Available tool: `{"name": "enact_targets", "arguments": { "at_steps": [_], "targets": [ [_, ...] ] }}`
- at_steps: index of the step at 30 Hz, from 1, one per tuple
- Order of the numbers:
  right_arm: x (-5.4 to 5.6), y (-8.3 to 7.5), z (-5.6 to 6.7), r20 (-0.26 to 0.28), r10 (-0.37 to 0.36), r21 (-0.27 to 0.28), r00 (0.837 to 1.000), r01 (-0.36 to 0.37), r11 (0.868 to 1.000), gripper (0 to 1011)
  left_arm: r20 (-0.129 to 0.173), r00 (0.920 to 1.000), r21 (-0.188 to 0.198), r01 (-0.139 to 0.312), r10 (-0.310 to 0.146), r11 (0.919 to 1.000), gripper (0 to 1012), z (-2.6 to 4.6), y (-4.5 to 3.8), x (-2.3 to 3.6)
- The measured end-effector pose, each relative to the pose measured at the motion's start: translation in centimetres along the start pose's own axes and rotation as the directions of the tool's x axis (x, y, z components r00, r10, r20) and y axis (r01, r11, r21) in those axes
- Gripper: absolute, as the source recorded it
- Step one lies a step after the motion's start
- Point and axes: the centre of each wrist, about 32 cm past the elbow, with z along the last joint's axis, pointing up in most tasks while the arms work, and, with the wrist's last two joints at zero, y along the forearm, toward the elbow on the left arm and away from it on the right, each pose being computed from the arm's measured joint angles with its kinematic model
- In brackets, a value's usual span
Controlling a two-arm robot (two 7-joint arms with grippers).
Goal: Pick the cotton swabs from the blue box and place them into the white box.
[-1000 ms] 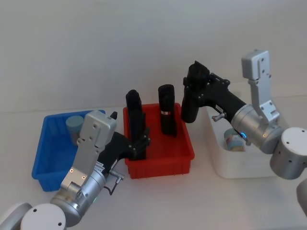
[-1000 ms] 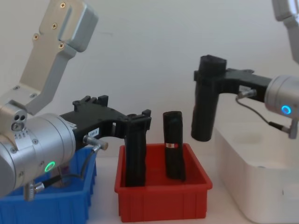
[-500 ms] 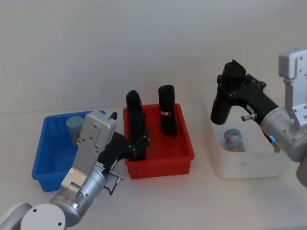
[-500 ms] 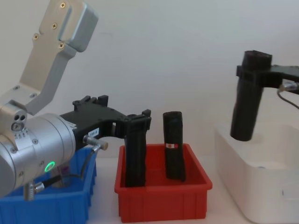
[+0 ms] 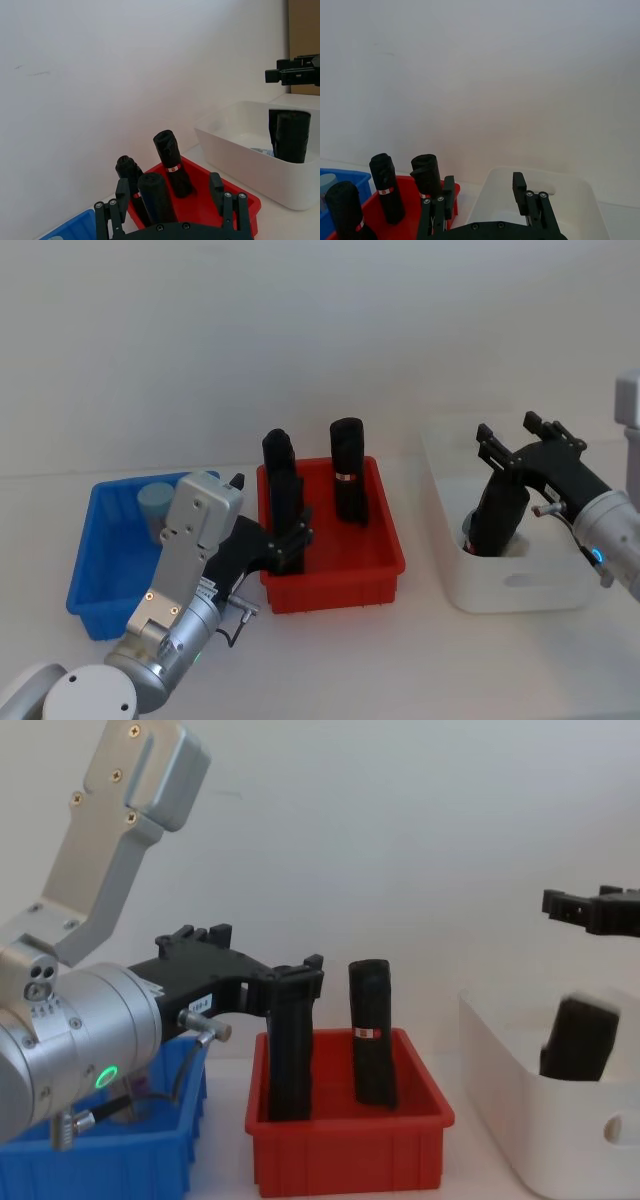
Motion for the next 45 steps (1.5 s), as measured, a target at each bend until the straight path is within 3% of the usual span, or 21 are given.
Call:
{"name": "enact_targets", "arguments": {
  "at_steps": [12,45],
  "targets": [
    [0.08,-0.62,-0.51,-0.008,-0.002,-0.012,1.000,0.002,1.000,997,0.000,1.0000,0.000,0.000,0.000,1.0000,1004,0.00,0.00,0.00],
    [0.06,-0.95,-0.73,-0.006,0.000,-0.006,1.000,0.000,1.000,1002,0.000,1.0000,0.000,0.000,0.000,1.0000,1004,0.00,0.00,0.00]
  ]
}}
